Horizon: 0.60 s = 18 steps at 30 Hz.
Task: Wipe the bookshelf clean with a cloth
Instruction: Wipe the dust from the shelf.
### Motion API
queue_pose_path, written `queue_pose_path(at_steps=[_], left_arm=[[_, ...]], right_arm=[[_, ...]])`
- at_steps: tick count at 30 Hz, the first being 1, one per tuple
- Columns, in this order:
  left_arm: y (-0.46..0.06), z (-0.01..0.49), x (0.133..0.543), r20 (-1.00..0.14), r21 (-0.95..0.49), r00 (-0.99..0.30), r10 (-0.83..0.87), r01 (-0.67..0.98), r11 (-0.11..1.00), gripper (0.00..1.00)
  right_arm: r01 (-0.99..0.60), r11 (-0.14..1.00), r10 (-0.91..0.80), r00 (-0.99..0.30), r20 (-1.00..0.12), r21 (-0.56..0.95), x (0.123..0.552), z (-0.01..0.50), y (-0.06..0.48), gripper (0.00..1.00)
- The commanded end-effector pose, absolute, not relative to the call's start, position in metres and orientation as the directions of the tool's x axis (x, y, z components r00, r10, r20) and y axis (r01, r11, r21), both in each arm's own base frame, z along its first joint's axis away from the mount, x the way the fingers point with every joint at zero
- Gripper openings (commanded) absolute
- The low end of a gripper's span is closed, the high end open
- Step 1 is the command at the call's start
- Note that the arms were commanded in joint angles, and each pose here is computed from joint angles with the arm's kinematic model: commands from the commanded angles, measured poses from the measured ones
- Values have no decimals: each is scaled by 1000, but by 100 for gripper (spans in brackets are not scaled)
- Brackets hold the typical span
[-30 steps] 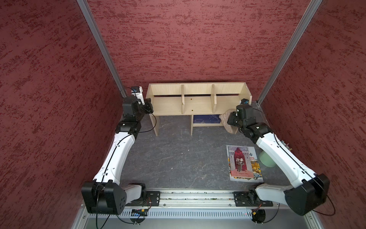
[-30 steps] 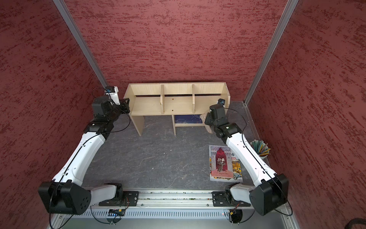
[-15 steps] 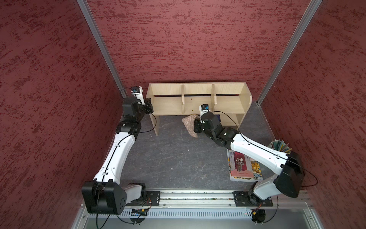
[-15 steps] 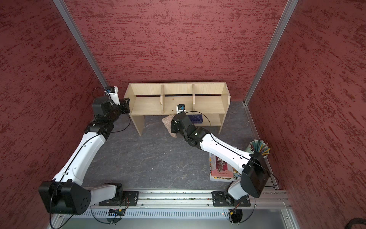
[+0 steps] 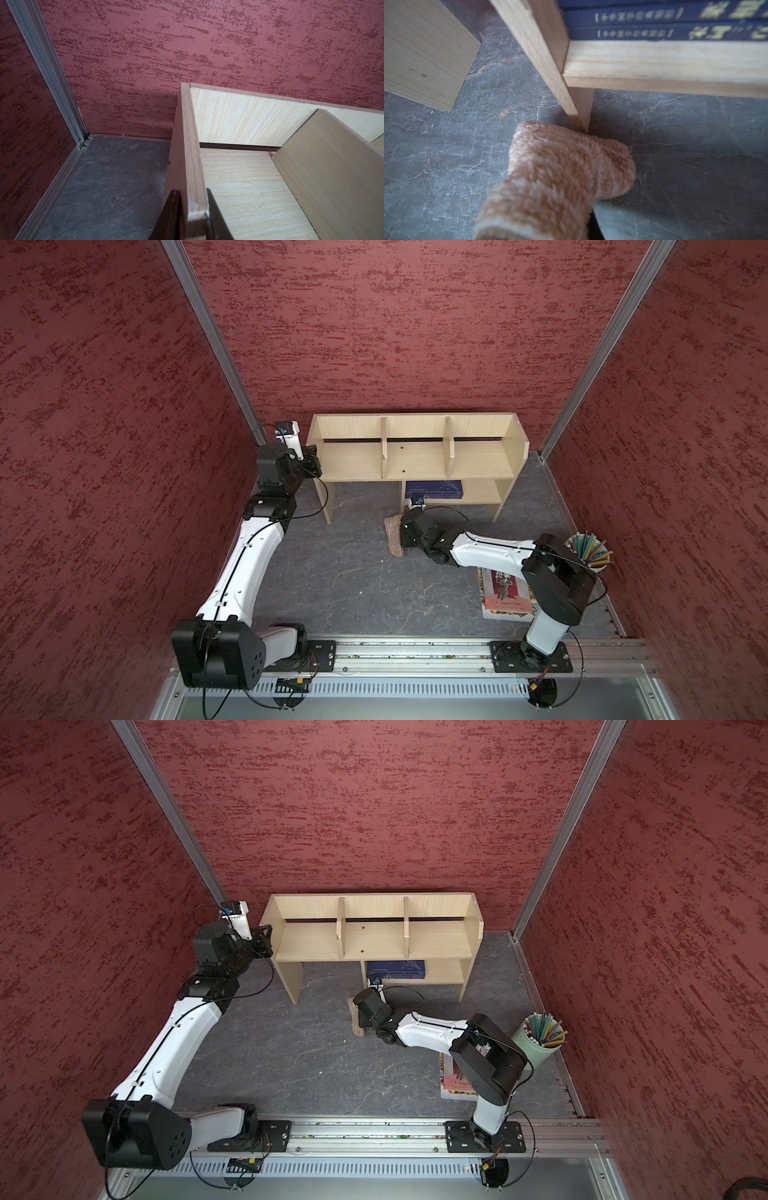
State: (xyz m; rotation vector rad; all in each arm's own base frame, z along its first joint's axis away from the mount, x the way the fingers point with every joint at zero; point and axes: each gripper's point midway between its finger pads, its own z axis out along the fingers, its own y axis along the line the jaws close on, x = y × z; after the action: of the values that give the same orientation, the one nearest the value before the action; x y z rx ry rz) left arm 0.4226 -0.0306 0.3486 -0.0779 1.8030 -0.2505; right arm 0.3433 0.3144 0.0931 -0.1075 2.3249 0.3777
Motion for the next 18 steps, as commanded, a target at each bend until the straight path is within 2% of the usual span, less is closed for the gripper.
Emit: queue_pose_path(at_steps=[1, 6, 11, 18], left_arm=[[-46, 343, 422, -916, -324, -291, -274, 140, 935, 0], [-45, 344, 422, -917, -323, -291, -275, 133, 937, 0], [-39, 346, 424, -913, -320, -296, -279, 99, 942, 0], [-41, 344, 426, -906, -336, -308, -291, 104, 936, 0]], right_arm=[[-193, 939, 114, -608, -786, 286, 359, 149, 322, 0], [-150, 957, 126, -559, -820, 250, 364, 182, 295, 0], [-17, 969, 185, -604, -775, 245, 356, 160, 243, 0], [267, 946, 308, -571, -761, 182, 343, 155, 114, 0]])
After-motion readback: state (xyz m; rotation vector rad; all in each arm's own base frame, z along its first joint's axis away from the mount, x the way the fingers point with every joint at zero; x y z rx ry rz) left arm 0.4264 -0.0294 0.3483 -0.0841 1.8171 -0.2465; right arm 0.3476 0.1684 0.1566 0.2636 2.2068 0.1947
